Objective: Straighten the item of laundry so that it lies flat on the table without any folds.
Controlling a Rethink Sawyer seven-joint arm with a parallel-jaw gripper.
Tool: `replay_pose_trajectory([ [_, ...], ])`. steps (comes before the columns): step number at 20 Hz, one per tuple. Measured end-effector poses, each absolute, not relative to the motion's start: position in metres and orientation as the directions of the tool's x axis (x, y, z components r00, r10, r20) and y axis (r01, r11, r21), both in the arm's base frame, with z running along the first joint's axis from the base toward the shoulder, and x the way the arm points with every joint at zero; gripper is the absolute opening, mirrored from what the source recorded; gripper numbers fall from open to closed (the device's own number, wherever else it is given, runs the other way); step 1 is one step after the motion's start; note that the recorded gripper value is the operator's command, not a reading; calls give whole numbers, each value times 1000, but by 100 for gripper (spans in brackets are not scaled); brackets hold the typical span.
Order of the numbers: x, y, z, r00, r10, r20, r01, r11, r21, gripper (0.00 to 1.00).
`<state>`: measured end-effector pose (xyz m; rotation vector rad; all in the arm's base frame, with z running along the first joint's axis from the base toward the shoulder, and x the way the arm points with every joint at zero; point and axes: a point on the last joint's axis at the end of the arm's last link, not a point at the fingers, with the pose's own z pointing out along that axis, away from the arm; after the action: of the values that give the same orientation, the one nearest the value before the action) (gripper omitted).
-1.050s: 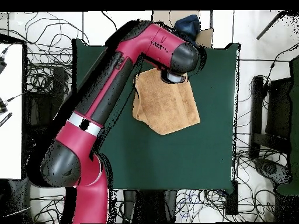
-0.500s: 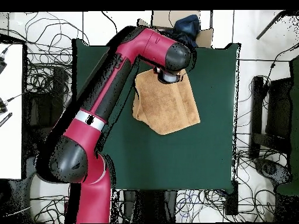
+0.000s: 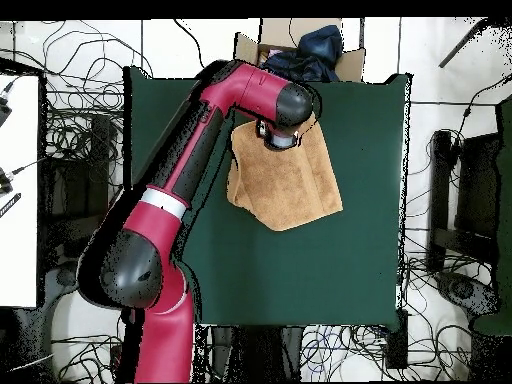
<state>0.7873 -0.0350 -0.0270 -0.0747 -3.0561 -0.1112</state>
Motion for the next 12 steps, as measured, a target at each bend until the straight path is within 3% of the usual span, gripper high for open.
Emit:
replay_pose_trajectory([
  [12,768,-18,-38,-977,27,212,70,978,198,100],
])
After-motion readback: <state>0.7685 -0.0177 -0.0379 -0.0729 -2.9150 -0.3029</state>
